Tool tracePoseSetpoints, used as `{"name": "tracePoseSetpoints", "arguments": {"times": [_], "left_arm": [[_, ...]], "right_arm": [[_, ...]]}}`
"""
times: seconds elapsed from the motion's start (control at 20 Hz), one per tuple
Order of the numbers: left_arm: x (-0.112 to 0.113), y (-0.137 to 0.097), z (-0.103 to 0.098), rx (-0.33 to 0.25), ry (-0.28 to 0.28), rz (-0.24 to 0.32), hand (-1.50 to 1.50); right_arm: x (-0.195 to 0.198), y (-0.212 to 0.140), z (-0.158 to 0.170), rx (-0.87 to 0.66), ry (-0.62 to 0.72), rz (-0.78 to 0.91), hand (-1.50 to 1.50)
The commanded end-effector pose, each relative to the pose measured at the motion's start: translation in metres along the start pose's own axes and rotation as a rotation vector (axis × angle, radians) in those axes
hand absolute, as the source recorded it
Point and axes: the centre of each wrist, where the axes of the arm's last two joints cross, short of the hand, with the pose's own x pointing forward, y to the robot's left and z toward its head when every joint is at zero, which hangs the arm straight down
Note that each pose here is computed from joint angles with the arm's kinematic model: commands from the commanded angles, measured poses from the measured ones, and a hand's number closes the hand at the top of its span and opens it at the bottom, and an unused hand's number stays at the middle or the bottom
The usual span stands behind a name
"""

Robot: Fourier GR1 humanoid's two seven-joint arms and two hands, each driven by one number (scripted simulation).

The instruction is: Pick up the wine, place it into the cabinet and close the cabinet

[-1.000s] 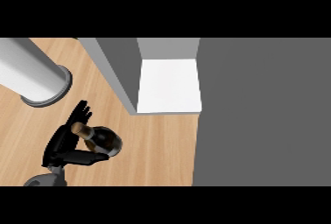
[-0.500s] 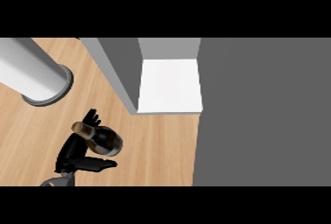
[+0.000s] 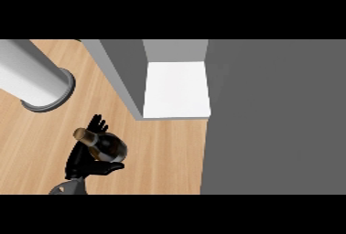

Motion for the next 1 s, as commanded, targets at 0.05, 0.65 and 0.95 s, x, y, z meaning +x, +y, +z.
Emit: {"name": "tracePoseSetpoints", "arguments": {"times": [0.05,0.65,0.95], "left_arm": [[-0.015,-0.011,-0.006,0.025,-0.022,0.128,-1.50],[-0.010,-0.018,-0.023,-0.031,-0.019,0.128,-1.50],[-0.023,-0.036,-0.017,-0.041,-0.055,0.097,1.50]], "right_arm": [[0.042,0.008,0.032,0.032,-0.094,-0.020,-1.50],[0.039,0.000,0.034,0.007,-0.088,-0.024,-1.50],[0.045,-0.001,0.038,0.049,-0.080,-0.016,-1.50]]}}
